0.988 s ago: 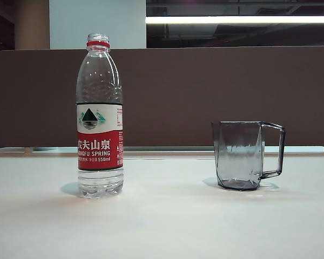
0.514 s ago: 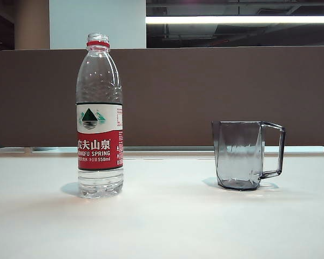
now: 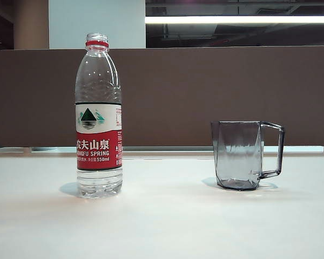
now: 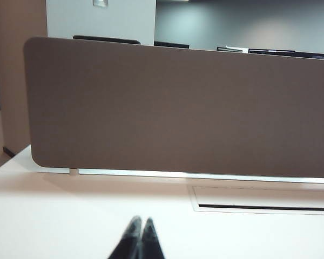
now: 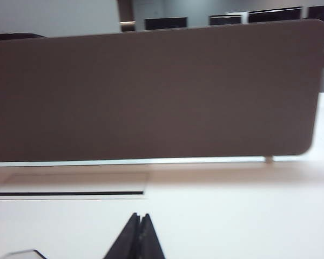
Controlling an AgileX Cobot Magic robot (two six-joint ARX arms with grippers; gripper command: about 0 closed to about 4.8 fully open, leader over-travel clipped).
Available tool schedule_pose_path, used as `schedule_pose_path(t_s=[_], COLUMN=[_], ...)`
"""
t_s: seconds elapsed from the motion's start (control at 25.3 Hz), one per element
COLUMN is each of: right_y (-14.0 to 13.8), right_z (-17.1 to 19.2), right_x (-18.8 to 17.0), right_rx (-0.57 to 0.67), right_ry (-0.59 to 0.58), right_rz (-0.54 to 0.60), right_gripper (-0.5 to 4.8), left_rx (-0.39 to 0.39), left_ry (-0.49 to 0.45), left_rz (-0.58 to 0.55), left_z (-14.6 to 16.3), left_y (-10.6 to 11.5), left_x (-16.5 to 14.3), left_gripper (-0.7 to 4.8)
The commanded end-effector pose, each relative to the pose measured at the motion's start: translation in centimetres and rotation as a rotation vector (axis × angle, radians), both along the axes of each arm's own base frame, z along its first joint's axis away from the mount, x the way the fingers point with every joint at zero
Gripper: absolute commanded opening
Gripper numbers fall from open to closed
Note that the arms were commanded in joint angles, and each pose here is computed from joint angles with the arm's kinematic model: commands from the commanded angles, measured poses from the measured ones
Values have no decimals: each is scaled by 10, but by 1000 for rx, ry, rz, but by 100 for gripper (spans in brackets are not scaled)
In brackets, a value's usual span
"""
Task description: Pick up the mineral water bottle with the left hand on the table and pour water into the mug until it's half full.
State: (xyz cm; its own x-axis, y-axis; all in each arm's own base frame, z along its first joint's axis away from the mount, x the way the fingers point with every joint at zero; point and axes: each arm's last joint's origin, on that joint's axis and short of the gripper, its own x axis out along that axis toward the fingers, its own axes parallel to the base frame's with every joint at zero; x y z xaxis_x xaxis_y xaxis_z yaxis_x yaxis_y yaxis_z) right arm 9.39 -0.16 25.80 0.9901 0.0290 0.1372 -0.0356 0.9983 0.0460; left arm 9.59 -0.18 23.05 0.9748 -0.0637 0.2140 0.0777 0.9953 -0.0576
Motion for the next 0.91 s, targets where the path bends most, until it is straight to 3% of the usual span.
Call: schedule_pose_path(t_s=[0.04, 0.32, 0.51, 0.91], right_y=[2, 5, 14, 62], right_z=[21, 41, 51, 45], right_x=[5, 21, 31, 32], right_rx=[-8, 33, 32, 10], right_ry=[-9, 36, 60, 175], right_rz=[88, 144, 216, 458], right_gripper=[-9, -9, -9, -9], left_rx=[-87, -90, -33, 4], left_ry=[14, 41, 90, 174], left_rz=[-27, -166, -287, -487], left_z=[14, 30, 35, 41], left_y=[-1, -17, -38, -72], left_x=[5, 22, 37, 42], left_gripper=[-5, -5, -5, -5])
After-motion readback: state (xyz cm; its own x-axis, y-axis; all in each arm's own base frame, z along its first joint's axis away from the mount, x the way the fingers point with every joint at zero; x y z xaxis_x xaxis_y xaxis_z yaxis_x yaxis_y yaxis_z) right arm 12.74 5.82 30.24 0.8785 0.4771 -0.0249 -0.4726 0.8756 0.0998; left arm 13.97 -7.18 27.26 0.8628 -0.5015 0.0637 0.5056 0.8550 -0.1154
